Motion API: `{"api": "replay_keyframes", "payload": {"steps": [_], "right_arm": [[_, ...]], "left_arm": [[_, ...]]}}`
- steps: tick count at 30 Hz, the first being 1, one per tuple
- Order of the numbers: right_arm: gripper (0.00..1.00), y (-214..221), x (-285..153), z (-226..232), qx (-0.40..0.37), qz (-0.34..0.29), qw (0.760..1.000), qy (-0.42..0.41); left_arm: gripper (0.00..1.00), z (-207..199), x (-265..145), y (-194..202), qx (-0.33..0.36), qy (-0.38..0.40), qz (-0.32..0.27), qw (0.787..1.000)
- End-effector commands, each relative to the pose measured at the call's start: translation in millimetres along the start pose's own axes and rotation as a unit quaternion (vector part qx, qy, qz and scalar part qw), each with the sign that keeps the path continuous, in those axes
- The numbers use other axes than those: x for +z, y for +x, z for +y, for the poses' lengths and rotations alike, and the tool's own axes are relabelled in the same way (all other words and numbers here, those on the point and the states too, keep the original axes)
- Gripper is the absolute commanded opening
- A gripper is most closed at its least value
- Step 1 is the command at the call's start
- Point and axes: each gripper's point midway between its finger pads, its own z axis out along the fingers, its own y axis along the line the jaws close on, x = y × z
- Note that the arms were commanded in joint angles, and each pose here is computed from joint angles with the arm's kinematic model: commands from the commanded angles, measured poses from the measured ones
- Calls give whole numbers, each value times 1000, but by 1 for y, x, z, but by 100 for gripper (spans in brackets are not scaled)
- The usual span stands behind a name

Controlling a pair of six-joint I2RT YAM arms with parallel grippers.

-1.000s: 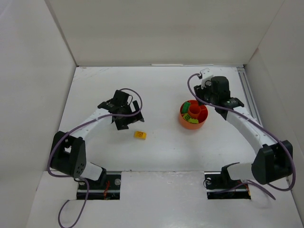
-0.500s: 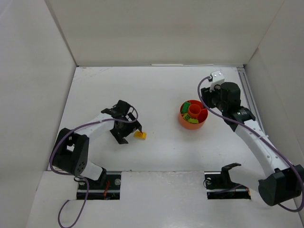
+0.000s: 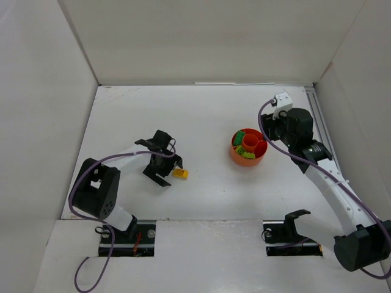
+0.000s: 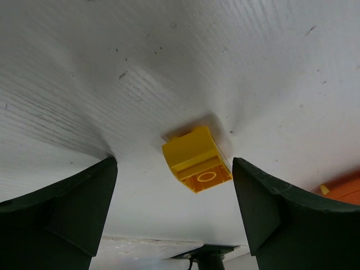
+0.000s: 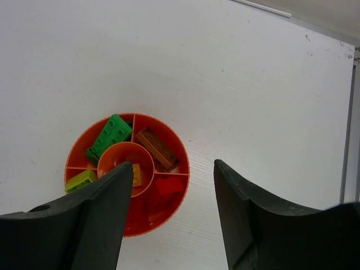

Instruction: Sort the legos into containers by color

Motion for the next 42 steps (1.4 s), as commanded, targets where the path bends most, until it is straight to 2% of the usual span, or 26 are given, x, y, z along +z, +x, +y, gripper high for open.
{"api": "replay_keyframes", "payload": {"steps": [1,9,13,17,18,20,25,27,29,30,31,34,35,36,38,39,40,42], "right_arm": [[64,-13,-3,2,8,-26,1000,-4],[66,-15,-6,1,8,-31,999,-3],[66,-19,-10,-1,8,-40,999,2],[66,-20,-18,0,12,-45,999,4],[66,-22,-20,-2,12,-49,999,10],[66,-24,-23,-2,13,-53,998,10],[66,-24,-27,-6,13,-58,998,20],[66,-26,-30,-8,20,-63,997,28],[66,-22,-33,-10,25,-60,997,35],[66,-25,-37,-14,27,-67,996,44],[66,-23,-39,-16,32,-68,996,50],[66,-15,-53,-28,55,-67,992,90],[67,-14,-62,-32,62,-69,991,101],[70,-12,-68,-40,72,-70,987,123],[72,-9,-80,-47,78,-69,984,145],[74,-5,-89,-50,95,-69,981,156],[75,-7,-97,-56,105,-75,976,174],[81,-4,-108,-62,122,-79,971,189]], "left_arm": [[80,-13,-7,-4,-38,2,-17,999],[70,-26,-1,-5,-39,-4,-24,999],[60,-36,4,3,-17,-2,-13,1000],[44,-36,4,9,4,-10,-9,1000],[36,-36,4,13,9,-10,-8,1000],[27,-38,3,11,25,-6,-13,1000],[25,-66,-14,18,89,30,-32,995],[24,-95,-35,24,145,66,-56,986],[24,-119,-54,30,193,100,-82,973],[24,-144,-76,38,217,134,-112,960],[24,-162,-85,43,273,162,-129,939],[24,-205,-126,69,336,239,-179,893],[24,-221,-136,75,366,265,-203,869],[25,-230,-141,78,378,273,-227,855],[25,-251,-160,101,416,318,-241,817],[25,-256,-165,103,424,330,-245,807],[25,-260,-165,117,455,346,-233,787],[25,-276,-176,131,469,392,-228,758]]}}
